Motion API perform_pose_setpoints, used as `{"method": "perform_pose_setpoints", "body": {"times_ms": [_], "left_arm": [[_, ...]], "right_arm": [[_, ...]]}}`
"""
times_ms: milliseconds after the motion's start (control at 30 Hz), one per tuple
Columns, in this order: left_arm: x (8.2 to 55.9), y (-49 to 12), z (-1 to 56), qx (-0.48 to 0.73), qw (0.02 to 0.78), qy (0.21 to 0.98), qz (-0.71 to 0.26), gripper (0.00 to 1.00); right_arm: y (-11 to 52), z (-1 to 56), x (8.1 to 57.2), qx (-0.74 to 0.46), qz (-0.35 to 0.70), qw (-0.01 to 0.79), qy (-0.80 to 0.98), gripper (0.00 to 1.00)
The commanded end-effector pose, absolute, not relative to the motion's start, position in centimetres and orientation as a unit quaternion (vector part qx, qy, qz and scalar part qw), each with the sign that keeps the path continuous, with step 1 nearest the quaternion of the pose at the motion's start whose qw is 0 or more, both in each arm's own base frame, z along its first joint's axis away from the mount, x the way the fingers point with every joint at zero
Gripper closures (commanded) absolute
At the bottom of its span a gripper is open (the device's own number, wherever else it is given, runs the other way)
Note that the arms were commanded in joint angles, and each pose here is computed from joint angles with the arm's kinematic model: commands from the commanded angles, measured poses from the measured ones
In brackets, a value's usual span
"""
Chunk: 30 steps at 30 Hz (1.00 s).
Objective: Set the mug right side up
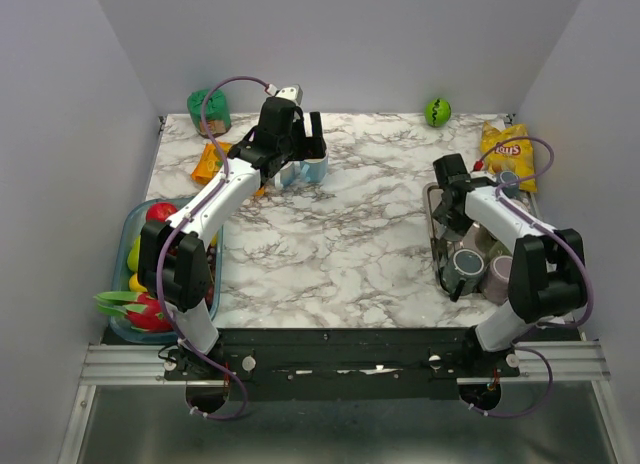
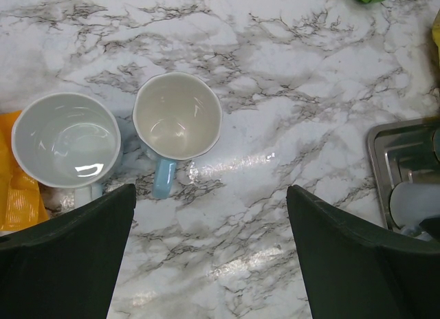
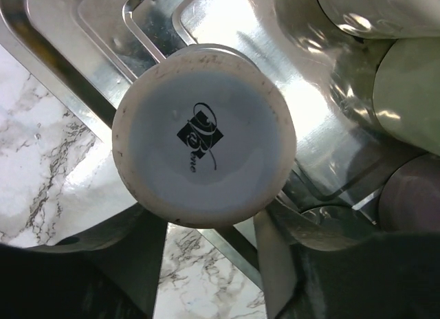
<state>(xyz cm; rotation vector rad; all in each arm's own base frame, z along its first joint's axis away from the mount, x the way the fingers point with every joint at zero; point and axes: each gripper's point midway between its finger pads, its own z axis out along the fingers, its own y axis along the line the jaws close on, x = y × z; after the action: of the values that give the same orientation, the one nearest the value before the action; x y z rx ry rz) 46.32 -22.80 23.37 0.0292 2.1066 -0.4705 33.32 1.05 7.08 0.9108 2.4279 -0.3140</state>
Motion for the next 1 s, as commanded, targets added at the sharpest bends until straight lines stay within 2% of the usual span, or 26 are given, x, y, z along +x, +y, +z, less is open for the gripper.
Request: {"method": "perform_pose_setpoints", "body": {"times_ms": [0, 133, 333, 433, 467, 733, 967], "left_arm": [[46.4, -22.7, 23.4, 0.014, 0.470, 0.861, -0.195, 0.01], [46.2, -22.4, 23.6, 0.014, 0.471, 0.861, -0.192, 0.01], [45.9, -22.1, 23.7, 0.014, 0.472, 0.861, -0.190, 0.01], [45.8, -21.9, 23.7, 0.015, 0.473, 0.861, -0.187, 0.01], [45.7, -21.9, 23.7, 0.016, 0.472, 0.861, -0.188, 0.01], [45.5, -22.3, 24.3, 0.019, 0.475, 0.857, -0.201, 0.01], [45.0, -23.5, 25.4, 0.031, 0.474, 0.847, -0.238, 0.01]], "right_arm": [[0.3, 7.2, 34.2, 0.360, -0.132, 0.277, 0.881, 0.49], [0.2, 6.7, 34.3, 0.360, -0.135, 0.274, 0.881, 0.55], [0.3, 6.2, 34.3, 0.358, -0.137, 0.271, 0.883, 0.71], [0.2, 6.2, 34.3, 0.354, -0.139, 0.274, 0.884, 0.88], [0.2, 6.1, 34.3, 0.351, -0.138, 0.274, 0.885, 0.99], [0.7, 8.3, 35.1, 0.332, -0.105, 0.310, 0.884, 0.99], [2.7, 14.2, 36.9, 0.309, -0.015, 0.378, 0.873, 0.99]]}}
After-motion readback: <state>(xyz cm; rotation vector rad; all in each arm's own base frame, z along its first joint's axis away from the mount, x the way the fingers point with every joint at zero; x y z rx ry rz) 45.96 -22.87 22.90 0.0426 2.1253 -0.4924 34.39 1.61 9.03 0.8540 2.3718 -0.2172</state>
